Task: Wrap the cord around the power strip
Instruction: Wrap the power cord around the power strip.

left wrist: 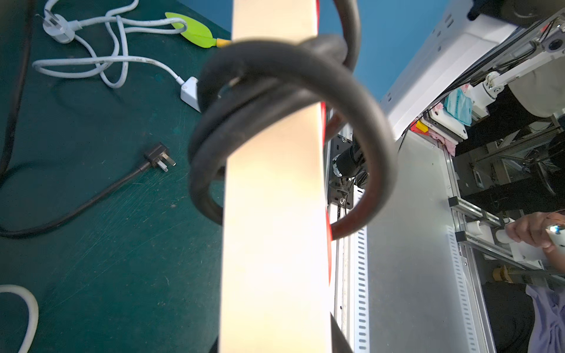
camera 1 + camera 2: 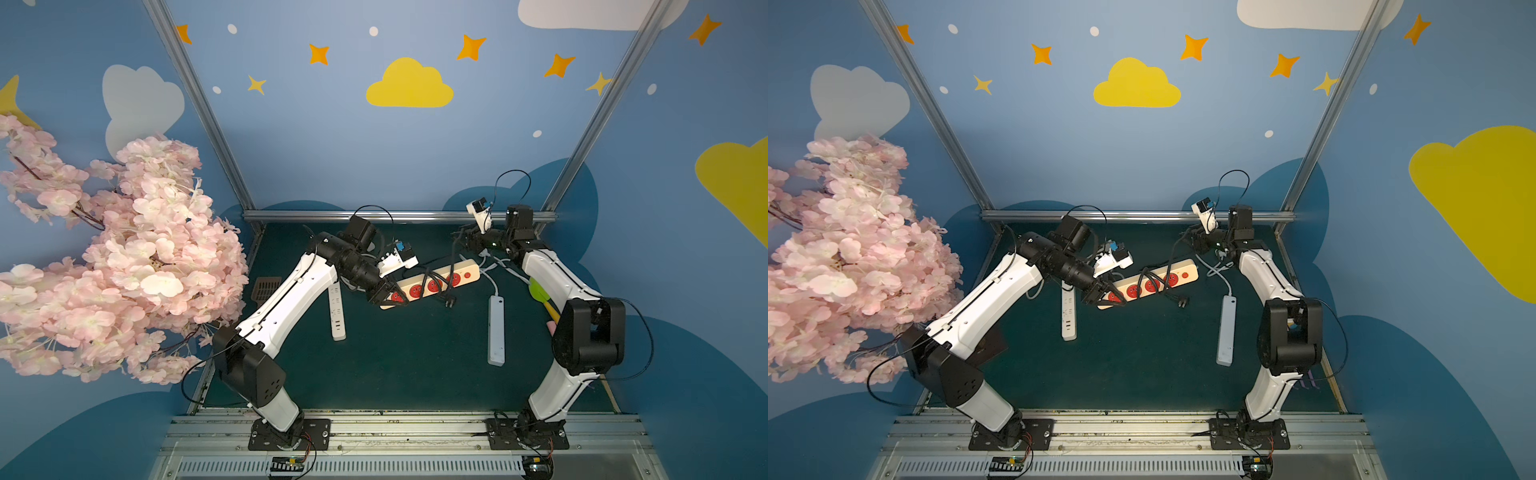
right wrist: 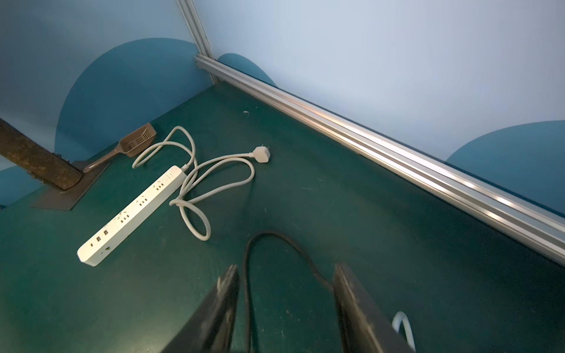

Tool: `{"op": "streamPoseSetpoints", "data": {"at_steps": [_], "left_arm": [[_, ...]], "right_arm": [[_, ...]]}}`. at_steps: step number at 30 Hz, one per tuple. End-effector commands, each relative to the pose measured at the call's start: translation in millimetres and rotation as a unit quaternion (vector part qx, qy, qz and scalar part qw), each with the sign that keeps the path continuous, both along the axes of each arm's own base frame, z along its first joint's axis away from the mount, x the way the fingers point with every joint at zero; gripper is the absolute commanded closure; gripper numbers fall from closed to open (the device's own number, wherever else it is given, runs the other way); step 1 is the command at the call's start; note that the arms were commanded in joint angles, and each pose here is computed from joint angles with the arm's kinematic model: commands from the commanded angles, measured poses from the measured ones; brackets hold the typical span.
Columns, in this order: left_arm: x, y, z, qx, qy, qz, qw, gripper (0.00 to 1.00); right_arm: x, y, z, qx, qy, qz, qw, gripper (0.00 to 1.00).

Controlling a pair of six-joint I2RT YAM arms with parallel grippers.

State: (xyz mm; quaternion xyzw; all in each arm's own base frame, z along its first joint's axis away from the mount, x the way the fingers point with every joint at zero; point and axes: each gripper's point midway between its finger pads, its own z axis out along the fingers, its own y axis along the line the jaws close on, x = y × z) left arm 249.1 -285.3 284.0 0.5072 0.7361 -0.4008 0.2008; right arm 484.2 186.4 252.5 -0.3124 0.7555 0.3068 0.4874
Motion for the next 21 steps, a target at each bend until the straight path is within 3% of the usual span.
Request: {"op": "streamPoseSetpoints", "data": {"at_steps": [1, 8, 14, 21], "left_arm": [[-13, -10, 51, -0.085, -0.043, -0.027, 0.995, 0.97], [-10, -20, 83, -0.16, -0.061, -0.021, 0.985, 0.97], [23, -15, 97, -0.179, -0.088, 0.047, 0.979, 0.97], [44, -14, 91, -0.145, -0.074, 0.086, 0.983, 0.97]], "right_arm": [[16, 7, -7, 0.038, -0.005, -0.019, 0.999, 0.47], [41, 20, -31, 0.07, 0.004, -0.052, 0.996, 0.46], [42, 41, -49, 0.106, 0.02, -0.065, 0.992, 0.59], [30, 61, -65, 0.132, 0.035, -0.115, 0.984, 0.45]]}}
